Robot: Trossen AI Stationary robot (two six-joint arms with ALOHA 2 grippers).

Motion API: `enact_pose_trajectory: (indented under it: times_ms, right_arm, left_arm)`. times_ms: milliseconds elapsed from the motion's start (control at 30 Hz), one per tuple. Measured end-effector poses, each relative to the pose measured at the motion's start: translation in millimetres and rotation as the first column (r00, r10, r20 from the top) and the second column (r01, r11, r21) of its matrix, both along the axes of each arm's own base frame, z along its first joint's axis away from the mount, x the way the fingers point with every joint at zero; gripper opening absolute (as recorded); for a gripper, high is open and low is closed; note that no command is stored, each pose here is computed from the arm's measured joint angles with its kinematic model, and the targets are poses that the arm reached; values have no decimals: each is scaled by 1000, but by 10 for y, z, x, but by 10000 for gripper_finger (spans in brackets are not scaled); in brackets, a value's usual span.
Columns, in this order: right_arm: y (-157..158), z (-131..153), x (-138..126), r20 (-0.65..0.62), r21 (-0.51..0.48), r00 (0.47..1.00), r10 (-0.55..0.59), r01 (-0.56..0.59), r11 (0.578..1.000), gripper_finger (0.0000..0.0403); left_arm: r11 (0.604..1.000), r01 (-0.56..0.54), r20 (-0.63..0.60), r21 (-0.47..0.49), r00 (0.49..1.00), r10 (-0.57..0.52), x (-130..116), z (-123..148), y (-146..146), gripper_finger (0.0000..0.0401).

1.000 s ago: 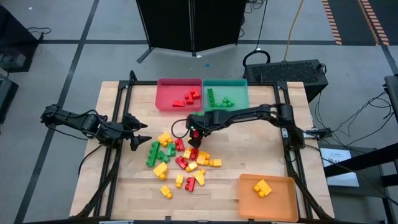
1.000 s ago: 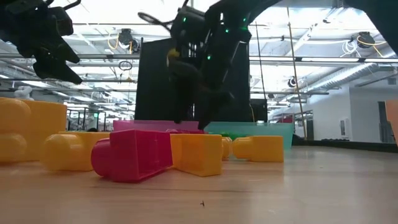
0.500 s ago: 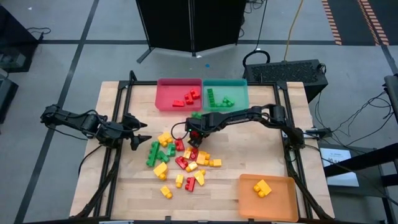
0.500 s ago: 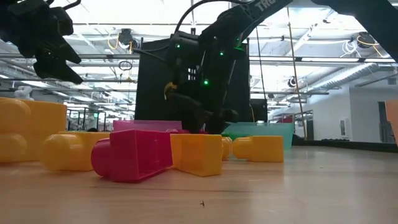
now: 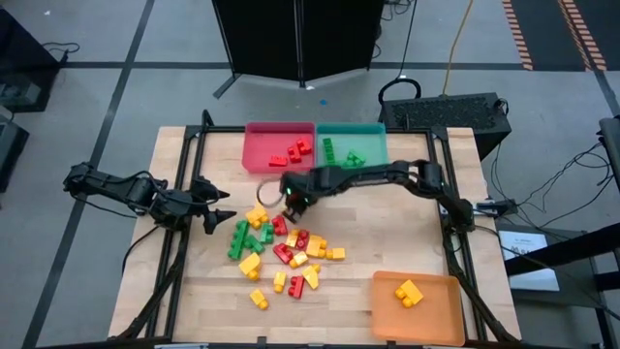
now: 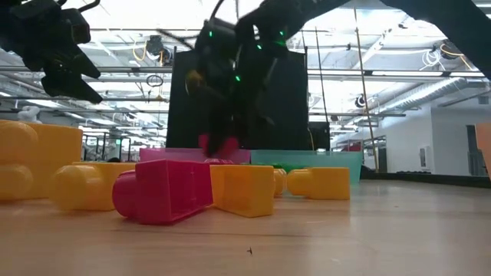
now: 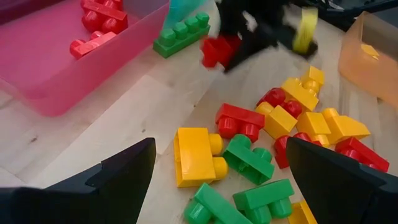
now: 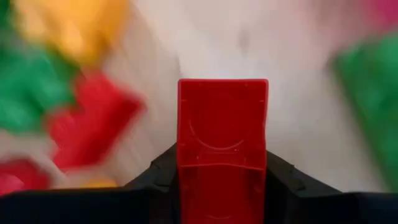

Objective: Sort blocks
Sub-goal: Put the red game piece into the red bin, then put the green game piece into the green bin

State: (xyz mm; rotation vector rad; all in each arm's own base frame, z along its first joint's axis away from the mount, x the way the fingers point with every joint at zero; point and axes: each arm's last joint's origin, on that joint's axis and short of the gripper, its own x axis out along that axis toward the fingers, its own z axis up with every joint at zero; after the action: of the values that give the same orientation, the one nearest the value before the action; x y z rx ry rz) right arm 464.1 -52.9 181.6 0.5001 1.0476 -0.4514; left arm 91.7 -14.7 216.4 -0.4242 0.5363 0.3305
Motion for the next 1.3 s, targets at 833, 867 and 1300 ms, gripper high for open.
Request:
enact_pose_trajectory:
  times_ms: [833,867,1300]
  right_arm:
    - [-1547,759,-94,258,-187,961,-96,147,971,283]
    - [-1545,761,-91,259,-191,961,-95,148,971,299]
    - [-813,484,-371,-209,173,957,201,-166,971,315]
  left_arm:
    - [1000,-19,3,12,1000,19,1,1,6,361]
    - [1000,-19,3,12,1000,19,1,1,6,361]
    - [1000,-20,3,10,1000,20,1,1,6,361]
